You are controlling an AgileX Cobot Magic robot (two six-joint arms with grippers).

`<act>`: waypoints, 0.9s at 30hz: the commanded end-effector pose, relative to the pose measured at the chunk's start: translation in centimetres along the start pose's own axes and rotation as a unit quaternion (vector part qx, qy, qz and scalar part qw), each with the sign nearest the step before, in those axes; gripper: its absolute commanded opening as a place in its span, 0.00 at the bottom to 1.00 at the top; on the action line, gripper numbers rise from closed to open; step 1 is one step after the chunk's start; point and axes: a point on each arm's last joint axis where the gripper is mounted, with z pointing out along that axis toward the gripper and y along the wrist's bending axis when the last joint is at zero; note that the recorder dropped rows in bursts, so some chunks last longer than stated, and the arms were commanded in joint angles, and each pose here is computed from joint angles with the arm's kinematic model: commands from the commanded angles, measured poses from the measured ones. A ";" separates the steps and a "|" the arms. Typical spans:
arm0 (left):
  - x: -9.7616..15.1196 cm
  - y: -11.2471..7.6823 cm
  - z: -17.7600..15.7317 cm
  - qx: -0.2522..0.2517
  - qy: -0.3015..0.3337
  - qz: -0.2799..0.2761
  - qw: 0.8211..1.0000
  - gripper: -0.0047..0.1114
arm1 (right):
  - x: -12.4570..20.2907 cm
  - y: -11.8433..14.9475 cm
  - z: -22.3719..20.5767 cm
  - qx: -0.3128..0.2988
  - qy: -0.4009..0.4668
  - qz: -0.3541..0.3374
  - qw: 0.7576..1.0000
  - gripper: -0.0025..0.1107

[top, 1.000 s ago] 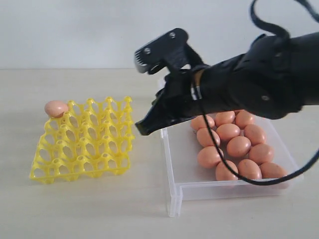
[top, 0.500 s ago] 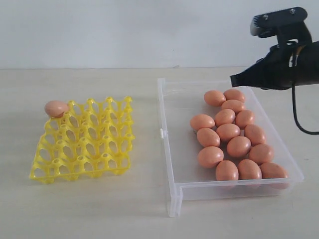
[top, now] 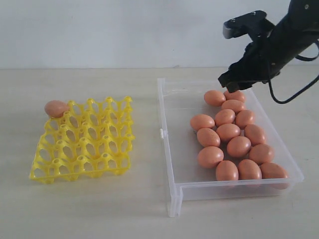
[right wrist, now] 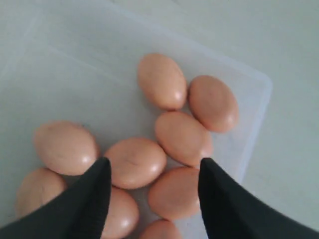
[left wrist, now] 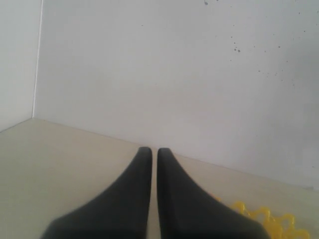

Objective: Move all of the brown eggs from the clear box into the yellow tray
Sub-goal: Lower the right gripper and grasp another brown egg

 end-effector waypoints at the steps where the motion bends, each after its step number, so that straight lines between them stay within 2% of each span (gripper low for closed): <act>1: -0.1 -0.1 0.0 0.006 -0.002 0.005 1.000 0.07 | -1.8 2.2 0.3 -0.022 -0.017 -0.105 0.994 0.45; 6: -0.1 -0.2 0.0 0.008 -0.002 0.006 1.000 0.07 | -3.1 3.7 2.0 -0.031 -0.004 -0.139 0.990 0.45; 12: -0.1 -0.2 0.0 0.010 -0.002 0.006 1.000 0.07 | -2.0 3.8 5.9 -0.044 0.089 -0.183 0.978 0.45; 18: -0.1 -0.3 0.0 0.015 -0.002 0.009 1.000 0.07 | -1.4 5.1 7.3 -0.068 0.107 -0.263 0.956 0.45; 24: -0.1 -0.3 0.0 0.015 -0.002 0.010 1.000 0.07 | -1.7 7.1 7.2 -0.086 0.097 -0.304 0.944 0.45; 27: -0.1 -0.3 0.0 0.015 -0.002 0.010 1.000 0.07 | -1.5 7.1 7.8 -0.081 0.104 -0.312 0.941 0.45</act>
